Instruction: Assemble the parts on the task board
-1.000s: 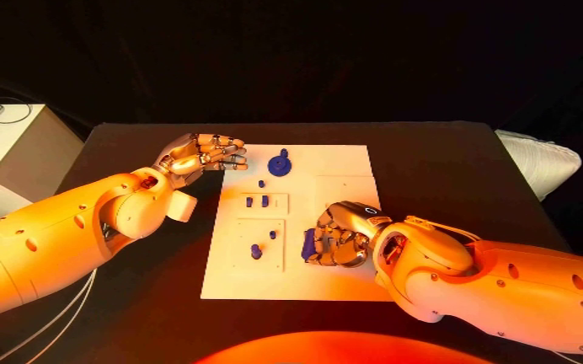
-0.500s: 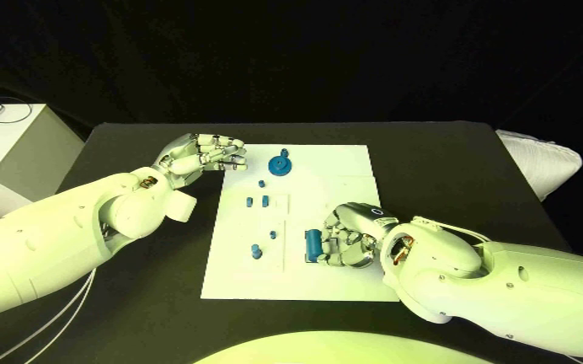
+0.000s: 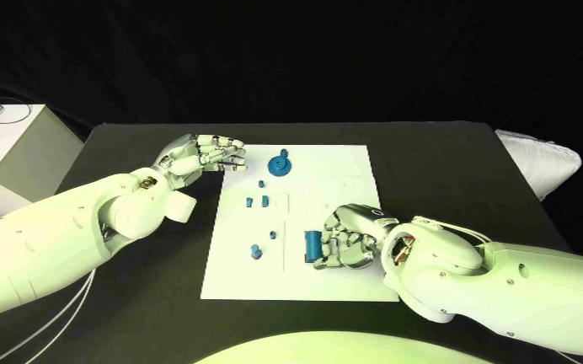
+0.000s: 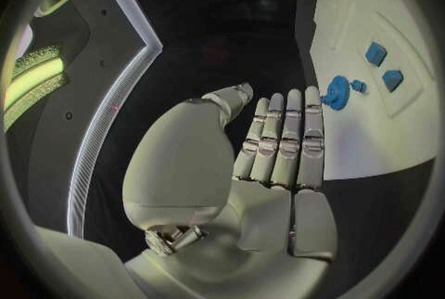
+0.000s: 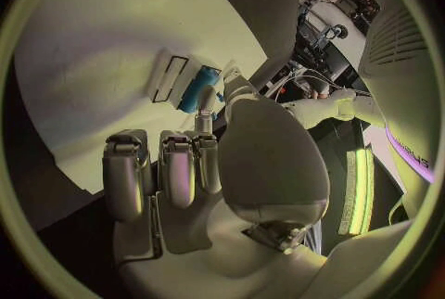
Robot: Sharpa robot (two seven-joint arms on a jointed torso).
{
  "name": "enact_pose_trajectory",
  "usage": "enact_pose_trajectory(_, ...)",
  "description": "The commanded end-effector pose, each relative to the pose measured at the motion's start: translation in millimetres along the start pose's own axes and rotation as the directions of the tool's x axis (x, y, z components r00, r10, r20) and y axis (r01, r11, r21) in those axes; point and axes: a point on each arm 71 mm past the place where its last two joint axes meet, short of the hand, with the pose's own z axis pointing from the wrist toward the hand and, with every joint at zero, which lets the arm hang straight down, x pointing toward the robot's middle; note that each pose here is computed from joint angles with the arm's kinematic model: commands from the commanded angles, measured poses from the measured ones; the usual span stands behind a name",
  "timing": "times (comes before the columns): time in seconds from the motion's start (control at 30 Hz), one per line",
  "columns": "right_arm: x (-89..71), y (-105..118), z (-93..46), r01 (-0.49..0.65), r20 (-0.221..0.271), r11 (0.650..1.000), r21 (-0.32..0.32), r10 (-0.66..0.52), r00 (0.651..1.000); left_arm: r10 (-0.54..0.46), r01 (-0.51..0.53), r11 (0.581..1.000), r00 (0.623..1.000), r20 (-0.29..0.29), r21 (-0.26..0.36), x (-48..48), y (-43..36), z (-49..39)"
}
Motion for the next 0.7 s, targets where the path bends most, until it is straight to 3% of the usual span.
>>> enact_pose_trajectory(0.03, 1.1, 0.2, -0.5, -0.015, -0.019, 1.0, -0.02, 0.014, 1.0, -0.009, 0.009, 1.0, 1.0, -0.021, 0.005, 2.6, -0.5, 0.5)
enact_pose_trajectory(0.27, 0.3, -2.3, -2.1, -0.035, -0.02, 0.999, -0.018, 0.035, 0.999, -0.008, 0.008, 1.0, 1.0, -0.02, 0.004, 2.2, -0.5, 0.3)
enact_pose_trajectory(0.7, -1.6, -3.5, 4.4, -0.019, 0.023, 1.0, -0.007, 0.019, 1.0, -0.01, 0.01, 1.0, 1.0, -0.025, 0.006, 3.8, -0.5, 1.1)
